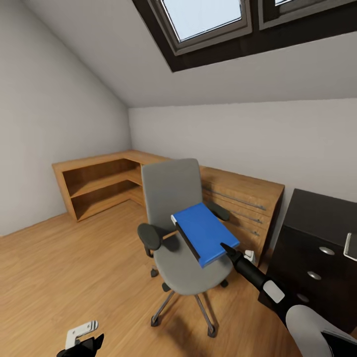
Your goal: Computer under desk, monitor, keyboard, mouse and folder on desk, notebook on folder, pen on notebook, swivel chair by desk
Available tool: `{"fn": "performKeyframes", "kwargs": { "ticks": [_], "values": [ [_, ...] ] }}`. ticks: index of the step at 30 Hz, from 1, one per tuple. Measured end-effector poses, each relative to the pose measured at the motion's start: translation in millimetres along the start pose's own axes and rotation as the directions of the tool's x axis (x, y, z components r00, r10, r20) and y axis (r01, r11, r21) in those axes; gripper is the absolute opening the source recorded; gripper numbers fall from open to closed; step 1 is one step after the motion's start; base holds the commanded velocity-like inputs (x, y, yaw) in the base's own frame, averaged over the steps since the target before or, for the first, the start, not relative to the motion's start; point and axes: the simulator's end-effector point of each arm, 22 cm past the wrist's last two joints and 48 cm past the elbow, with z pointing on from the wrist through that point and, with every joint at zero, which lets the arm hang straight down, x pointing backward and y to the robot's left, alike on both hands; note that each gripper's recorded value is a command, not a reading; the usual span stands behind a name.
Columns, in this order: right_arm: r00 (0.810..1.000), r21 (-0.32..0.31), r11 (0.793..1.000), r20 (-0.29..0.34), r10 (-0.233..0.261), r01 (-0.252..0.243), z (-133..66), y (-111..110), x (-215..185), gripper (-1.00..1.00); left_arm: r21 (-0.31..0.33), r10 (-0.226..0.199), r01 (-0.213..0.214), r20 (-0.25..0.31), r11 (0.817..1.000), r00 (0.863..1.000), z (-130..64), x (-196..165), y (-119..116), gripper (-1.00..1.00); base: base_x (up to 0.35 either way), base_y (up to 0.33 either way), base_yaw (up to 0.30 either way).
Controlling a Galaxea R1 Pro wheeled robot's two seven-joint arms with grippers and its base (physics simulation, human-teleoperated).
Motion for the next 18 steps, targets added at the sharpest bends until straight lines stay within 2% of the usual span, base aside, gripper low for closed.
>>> {"fn": "performKeyframes", "kwargs": {
  "ticks": [5,9,14,18],
  "values": [
    [1.0,0.001,1.0,0.0,-0.001,0.001,0.5,8.2,-5.8,-1.0,-0.003,-0.006,0.006,0.003,1.0,1.0,-6.3,-7.4,-0.1,1.0,0.0,0.0,0.0],
    [1.0,0.003,1.0,-0.005,0.0,0.0,1.1,14.7,-9.6,-1.0,-0.011,-0.011,0.012,0.059,1.0,0.998,-10.4,-21.3,1.9,1.0,0.0,0.0,0.0],
    [1.0,0.007,1.0,-0.018,0.013,-0.013,2.2,22.5,-11.8,-1.0,-0.037,-0.016,0.02,0.101,0.999,0.995,-11.2,-16.0,12.3,1.0,0.0,0.0,0.0],
    [0.997,0.01,0.999,-0.052,0.051,-0.051,2.6,29.5,-9.2,-1.0,-0.062,-0.016,0.026,0.156,0.998,0.988,-14.5,-16.1,22.0,1.0,0.0,0.0,0.0]
  ]
}}
